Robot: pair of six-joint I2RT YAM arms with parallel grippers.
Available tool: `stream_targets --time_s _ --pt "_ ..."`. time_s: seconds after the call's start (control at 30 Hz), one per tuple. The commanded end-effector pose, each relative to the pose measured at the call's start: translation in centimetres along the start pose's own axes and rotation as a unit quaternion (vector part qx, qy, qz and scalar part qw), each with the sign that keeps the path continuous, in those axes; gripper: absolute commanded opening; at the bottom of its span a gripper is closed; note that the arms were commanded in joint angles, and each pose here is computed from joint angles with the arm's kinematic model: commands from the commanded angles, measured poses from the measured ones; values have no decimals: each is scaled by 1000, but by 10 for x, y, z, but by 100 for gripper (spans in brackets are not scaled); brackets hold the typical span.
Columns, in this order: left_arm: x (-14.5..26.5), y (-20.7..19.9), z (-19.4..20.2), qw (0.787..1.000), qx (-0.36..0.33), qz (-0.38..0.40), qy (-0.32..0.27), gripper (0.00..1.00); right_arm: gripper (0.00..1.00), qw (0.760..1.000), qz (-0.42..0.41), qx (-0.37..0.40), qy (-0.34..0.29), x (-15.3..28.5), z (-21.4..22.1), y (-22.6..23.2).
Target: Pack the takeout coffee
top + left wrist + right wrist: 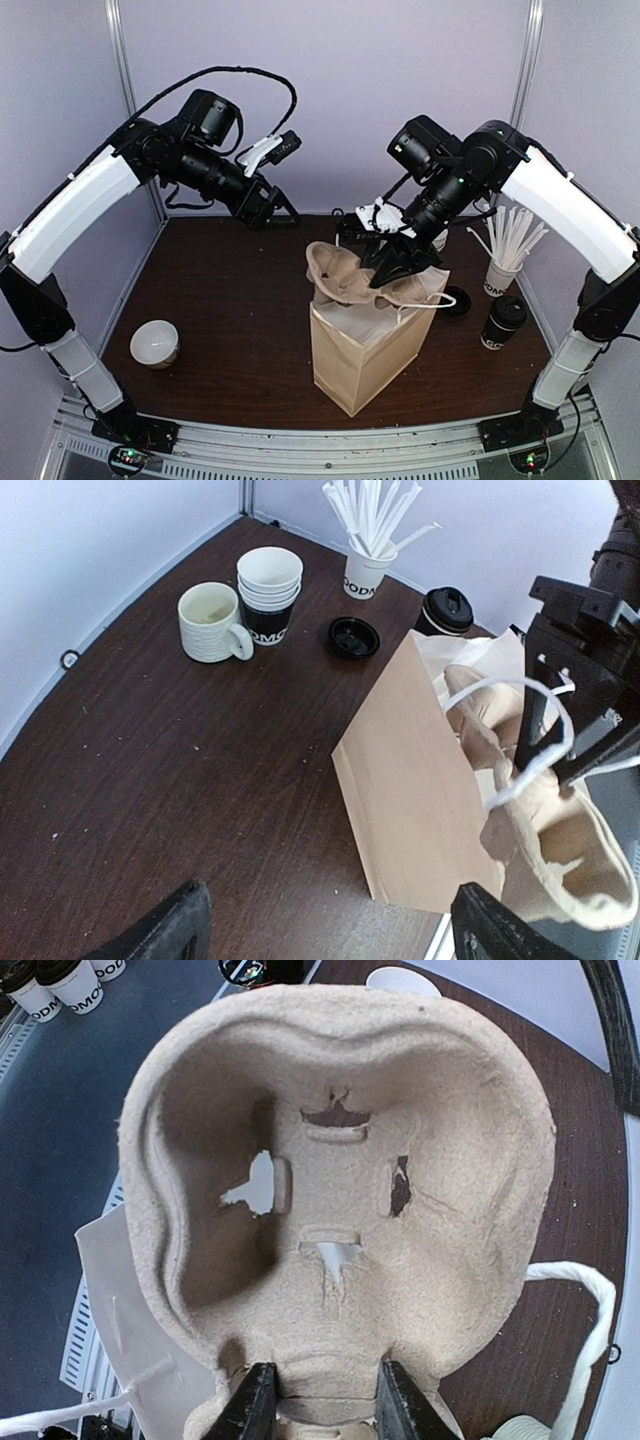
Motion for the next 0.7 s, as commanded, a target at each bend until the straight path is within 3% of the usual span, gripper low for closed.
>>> stream_targets --time_s 0.0,0.23,0.53,0.67 --pt "33 3 6 998 -17 -62 -5 87 33 998 -38 51 26 5 10 15" --pt "36 2 24 997 -1 -74 4 87 34 992 -48 87 76 11 31 24" --pt "27 5 26 998 7 -70 5 86 35 996 -32 68 38 9 18 20" --pt "33 -10 16 999 1 -24 -23 76 36 998 -28 53 25 11 14 20"
Point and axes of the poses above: each gripper's point midway between its finger pads, its own x axis back along the fingers, its own y axis along the line the jaws close on, z = x × y, the point moved 4 cm from there along x, back along the fingers, and after that the axes turned 13 degrees about -x, right-handed, at the moved point
